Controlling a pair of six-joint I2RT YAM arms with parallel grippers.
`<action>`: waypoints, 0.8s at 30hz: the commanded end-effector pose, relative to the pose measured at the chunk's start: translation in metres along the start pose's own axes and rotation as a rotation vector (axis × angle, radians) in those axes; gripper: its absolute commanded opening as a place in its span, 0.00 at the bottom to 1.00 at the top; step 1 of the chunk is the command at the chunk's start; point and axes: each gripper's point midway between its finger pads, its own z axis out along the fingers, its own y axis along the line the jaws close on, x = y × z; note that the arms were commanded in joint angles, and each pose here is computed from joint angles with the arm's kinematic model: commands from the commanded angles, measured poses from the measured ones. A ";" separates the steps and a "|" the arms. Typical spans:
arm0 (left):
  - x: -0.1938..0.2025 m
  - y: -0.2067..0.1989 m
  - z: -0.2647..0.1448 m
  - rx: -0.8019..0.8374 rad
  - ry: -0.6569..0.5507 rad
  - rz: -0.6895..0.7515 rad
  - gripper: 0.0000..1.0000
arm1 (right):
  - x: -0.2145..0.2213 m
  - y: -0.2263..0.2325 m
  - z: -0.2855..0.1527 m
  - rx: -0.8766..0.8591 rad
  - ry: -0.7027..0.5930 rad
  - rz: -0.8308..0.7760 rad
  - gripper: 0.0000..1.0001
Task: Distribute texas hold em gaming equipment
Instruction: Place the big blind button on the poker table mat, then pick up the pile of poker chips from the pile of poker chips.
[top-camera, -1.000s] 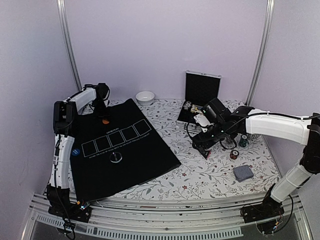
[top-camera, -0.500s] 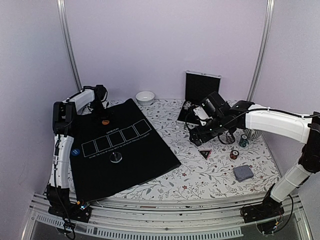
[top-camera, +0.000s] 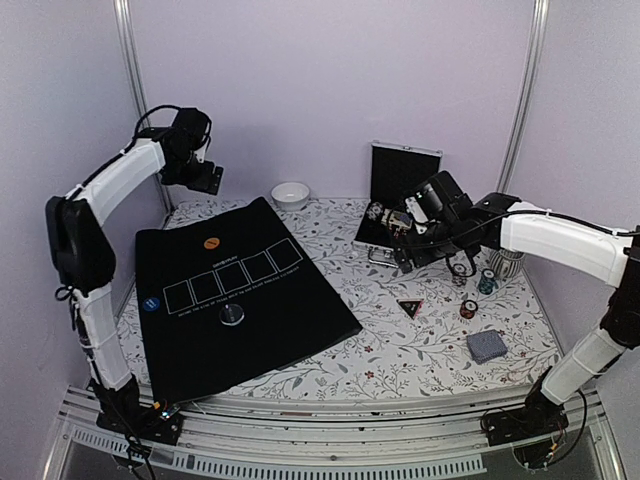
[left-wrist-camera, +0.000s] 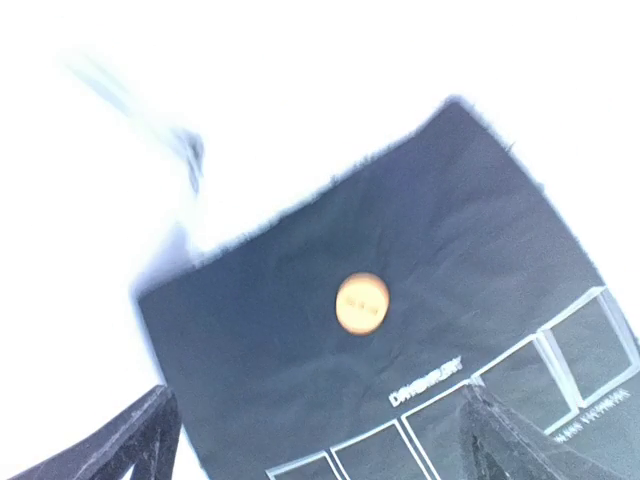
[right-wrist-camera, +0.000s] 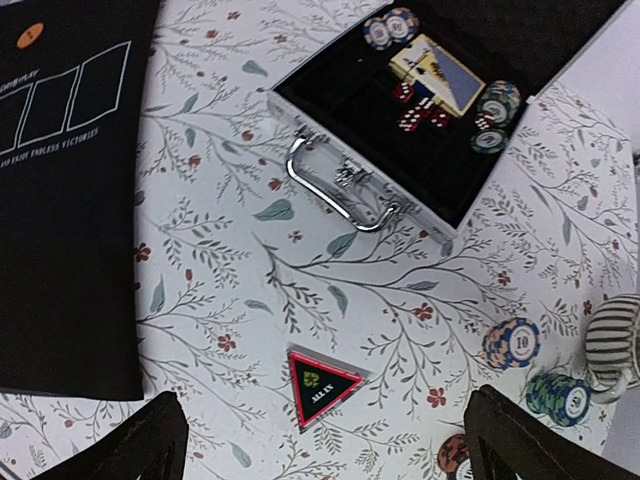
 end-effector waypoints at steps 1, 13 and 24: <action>-0.021 -0.018 -0.101 -0.128 -0.325 0.139 0.98 | -0.029 -0.040 -0.030 0.049 -0.143 0.148 0.99; 0.034 -0.054 -0.171 0.349 -0.568 -0.059 0.98 | 0.045 -0.097 -0.030 0.056 0.046 0.436 0.99; 0.087 -0.069 -0.180 0.535 -0.708 -0.081 0.98 | 0.052 -0.131 -0.012 0.153 0.142 0.468 0.95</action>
